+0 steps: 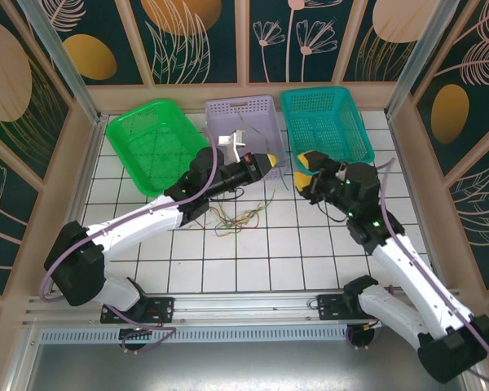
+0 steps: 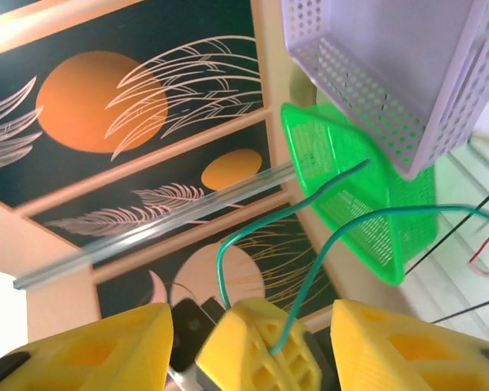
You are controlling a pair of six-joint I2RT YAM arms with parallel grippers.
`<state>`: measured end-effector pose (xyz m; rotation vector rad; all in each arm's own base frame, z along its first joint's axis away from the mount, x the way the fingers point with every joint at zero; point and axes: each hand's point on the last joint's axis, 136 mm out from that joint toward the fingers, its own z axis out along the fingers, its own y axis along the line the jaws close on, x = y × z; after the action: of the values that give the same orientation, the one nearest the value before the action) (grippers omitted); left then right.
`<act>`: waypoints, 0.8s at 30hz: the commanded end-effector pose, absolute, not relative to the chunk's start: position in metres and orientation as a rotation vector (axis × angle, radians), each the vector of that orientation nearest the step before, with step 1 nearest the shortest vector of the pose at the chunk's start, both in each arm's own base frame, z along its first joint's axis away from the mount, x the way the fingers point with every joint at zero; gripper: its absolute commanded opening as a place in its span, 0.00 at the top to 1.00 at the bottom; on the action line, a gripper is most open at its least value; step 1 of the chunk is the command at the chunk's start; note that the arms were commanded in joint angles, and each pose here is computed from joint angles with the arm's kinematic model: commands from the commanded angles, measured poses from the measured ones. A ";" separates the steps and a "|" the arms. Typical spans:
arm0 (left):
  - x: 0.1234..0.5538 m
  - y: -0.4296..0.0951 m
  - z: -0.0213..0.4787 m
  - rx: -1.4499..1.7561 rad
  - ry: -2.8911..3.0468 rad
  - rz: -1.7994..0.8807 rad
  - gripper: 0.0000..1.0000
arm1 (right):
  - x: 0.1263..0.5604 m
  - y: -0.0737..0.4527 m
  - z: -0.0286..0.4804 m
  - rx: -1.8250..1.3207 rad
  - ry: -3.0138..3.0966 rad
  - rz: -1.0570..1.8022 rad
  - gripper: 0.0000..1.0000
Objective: Untangle the cables
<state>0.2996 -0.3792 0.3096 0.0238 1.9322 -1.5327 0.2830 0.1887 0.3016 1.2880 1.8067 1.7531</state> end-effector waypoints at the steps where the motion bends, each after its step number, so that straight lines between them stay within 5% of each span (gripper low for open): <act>1: 0.291 -0.390 0.319 0.158 1.907 -1.490 1.00 | 0.295 0.207 0.329 1.369 1.651 1.953 0.44; 14: 0.267 -0.400 0.303 0.290 1.979 -1.415 1.00 | 0.323 0.187 0.307 1.442 1.585 1.886 0.56; 24: 0.287 -0.386 0.299 0.208 1.986 -1.247 1.00 | 0.266 0.221 0.304 1.451 1.924 1.913 0.34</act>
<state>0.2806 -0.3919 0.2859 0.2153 2.0135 -1.3158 0.2927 0.2150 0.2826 1.4876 1.8479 1.8492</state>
